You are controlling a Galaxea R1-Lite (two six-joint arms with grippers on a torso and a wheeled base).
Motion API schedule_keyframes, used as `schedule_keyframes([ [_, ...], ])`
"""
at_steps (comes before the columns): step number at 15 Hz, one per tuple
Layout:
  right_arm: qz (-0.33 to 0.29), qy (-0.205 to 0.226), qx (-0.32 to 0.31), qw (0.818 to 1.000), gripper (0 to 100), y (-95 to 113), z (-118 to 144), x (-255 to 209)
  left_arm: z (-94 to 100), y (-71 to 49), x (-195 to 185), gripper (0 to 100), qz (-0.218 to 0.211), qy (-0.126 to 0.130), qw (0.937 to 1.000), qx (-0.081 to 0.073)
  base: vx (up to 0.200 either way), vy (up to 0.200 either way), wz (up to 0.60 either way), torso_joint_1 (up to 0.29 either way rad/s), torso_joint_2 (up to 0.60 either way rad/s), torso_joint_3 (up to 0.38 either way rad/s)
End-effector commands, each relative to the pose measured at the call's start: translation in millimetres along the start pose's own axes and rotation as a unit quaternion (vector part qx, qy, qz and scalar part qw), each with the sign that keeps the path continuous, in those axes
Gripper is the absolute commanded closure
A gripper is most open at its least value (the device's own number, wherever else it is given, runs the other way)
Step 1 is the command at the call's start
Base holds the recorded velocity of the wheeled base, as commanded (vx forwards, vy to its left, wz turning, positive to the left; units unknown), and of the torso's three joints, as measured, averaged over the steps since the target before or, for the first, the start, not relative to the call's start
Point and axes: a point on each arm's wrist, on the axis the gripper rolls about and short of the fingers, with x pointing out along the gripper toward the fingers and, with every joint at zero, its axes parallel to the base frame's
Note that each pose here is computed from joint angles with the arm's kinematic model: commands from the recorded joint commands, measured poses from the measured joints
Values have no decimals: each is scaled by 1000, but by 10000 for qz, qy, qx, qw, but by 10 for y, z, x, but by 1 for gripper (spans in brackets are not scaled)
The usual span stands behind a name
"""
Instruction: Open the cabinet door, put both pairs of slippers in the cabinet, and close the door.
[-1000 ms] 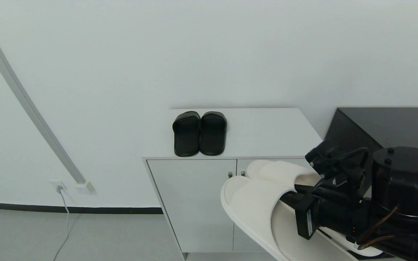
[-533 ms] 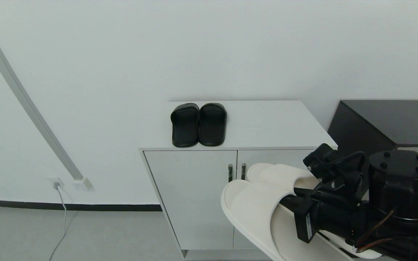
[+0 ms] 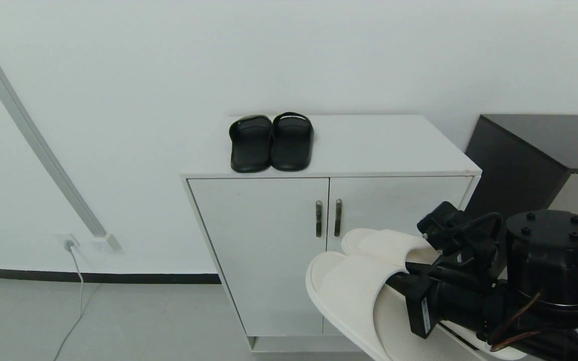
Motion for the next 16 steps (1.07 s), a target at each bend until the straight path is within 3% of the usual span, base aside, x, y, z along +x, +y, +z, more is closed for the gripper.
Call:
schedule_keyframes([
  [1, 3, 31, -6, 10000, 100, 2, -13, 10, 0, 1, 0, 0, 12, -2, 10000, -30, 0, 0, 0, -207, 530, 320],
  [11, 62, -86, -46, 9999, 100, 58, -43, 22, 2, 0, 0, 0, -10, 13, 10000, 9, 0, 0, 0, -158, 487, 325],
  [16, 100, -92, -38, 9999, 100, 59, -43, 18, 9, 1, 26, 0, -55, 182, 9998, 12, 0, 0, 0, -96, 455, 352],
])
